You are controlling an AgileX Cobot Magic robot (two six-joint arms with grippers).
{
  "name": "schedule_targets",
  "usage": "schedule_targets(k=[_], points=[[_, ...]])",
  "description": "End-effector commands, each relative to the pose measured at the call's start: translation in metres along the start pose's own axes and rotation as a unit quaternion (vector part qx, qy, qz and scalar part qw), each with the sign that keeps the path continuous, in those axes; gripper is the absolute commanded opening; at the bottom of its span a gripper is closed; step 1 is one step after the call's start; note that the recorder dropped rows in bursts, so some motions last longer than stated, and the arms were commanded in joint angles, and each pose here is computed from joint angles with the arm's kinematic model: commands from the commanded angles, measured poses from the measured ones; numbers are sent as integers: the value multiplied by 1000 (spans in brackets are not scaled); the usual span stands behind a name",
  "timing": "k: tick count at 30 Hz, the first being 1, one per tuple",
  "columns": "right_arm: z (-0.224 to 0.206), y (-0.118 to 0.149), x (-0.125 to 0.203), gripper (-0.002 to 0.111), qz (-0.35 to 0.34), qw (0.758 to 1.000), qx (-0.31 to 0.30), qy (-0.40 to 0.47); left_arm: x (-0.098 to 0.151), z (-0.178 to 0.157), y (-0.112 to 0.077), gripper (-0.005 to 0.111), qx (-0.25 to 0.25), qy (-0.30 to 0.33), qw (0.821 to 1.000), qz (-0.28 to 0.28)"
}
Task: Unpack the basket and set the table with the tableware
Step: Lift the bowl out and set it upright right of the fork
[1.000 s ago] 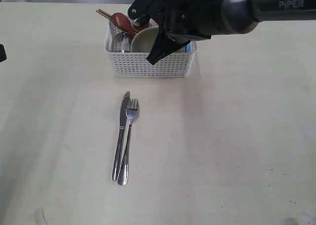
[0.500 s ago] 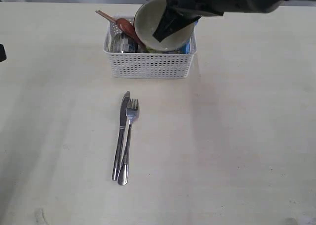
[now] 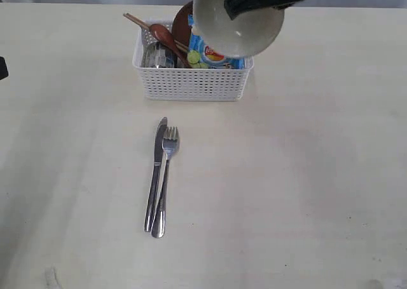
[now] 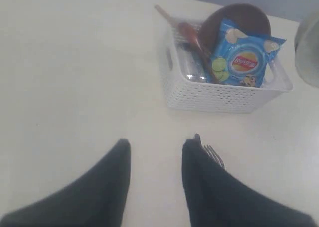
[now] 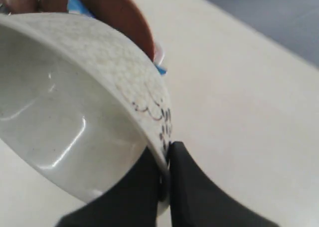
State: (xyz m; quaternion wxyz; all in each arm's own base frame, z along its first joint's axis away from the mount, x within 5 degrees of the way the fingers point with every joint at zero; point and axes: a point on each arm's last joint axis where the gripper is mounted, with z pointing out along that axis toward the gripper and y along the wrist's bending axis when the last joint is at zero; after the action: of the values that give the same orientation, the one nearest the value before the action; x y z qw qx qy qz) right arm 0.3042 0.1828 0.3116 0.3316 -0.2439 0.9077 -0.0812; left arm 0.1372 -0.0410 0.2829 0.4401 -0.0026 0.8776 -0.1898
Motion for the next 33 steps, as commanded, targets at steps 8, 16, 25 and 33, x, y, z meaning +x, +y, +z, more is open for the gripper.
schedule_targets(k=[8,16,25,33], points=[[-13,1,58,0,39,971,-154,180,4,0,1,34,-2,18,1000,7],[-1,37,114,0,80,925,-280,243,7,0,0,34,-1,31,1000,7],[38,55,144,0,103,913,-282,275,9,0,0,34,0,41,999,15],[56,62,146,0,119,909,-281,283,8,0,0,34,0,38,999,15]])
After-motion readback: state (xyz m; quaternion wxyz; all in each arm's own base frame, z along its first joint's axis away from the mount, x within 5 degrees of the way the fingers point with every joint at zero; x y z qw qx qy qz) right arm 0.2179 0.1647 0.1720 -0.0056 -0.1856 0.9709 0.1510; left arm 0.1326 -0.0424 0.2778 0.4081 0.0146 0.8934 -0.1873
